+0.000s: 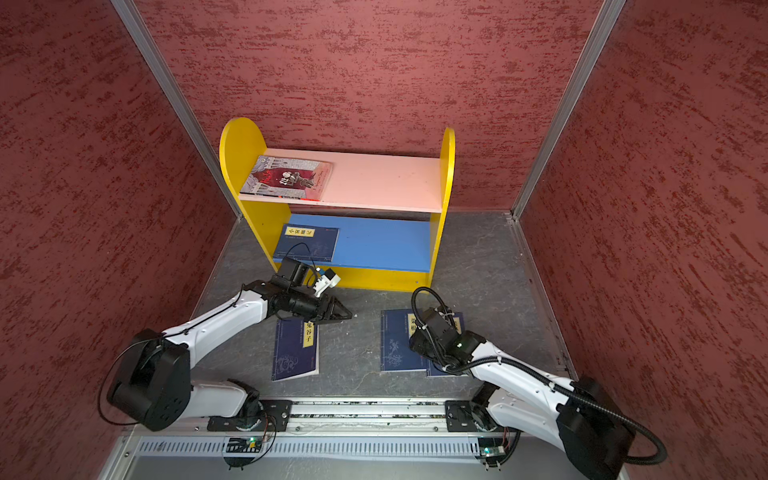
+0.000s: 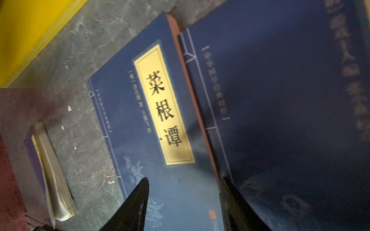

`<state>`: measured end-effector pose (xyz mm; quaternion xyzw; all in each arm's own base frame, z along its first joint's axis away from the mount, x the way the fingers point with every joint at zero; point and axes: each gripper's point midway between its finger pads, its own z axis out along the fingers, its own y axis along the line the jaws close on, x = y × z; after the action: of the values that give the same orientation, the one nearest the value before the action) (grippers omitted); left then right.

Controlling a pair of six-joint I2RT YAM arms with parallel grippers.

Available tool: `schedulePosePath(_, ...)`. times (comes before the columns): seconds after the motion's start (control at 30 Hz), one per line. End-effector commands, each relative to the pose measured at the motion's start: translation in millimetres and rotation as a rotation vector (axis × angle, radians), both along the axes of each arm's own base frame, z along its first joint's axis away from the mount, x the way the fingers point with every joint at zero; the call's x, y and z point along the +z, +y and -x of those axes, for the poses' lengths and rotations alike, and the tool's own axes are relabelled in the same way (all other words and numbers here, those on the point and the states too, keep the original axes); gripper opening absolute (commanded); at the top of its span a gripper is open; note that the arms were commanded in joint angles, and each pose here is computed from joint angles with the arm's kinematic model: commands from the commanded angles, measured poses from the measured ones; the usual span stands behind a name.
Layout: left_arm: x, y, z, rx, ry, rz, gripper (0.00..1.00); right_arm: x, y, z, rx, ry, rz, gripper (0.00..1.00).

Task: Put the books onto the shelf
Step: 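Move both grippers back down toward the remaining dark blue books on the table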

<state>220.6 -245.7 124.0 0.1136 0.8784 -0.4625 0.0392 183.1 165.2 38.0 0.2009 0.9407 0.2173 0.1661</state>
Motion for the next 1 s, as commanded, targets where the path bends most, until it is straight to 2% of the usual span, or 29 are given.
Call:
schedulePosePath(0.0,1,-19,-9,-0.009,-0.049,0.034,0.61,4,3,-19,-0.048,-0.072,-0.035,0.59)
schedulePosePath(0.17,-10,-29,0,-0.047,-0.062,0.008,0.64,-3,6,-23,-0.013,-0.057,0.014,0.59)
schedulePosePath(0.33,-29,-11,-3,0.033,-0.100,-0.064,0.70,-8,13,-24,0.056,-0.020,0.066,0.59)
schedulePosePath(0.57,-53,7,-2,0.101,-0.035,-0.127,0.74,1,41,-29,0.132,-0.050,-0.045,0.58)
schedulePosePath(0.8,-71,9,9,0.099,0.054,-0.148,0.74,14,85,-19,0.256,-0.030,-0.191,0.57)
schedulePosePath(0.97,-83,10,16,0.090,0.118,-0.170,0.76,11,94,-9,0.264,0.002,-0.228,0.58)
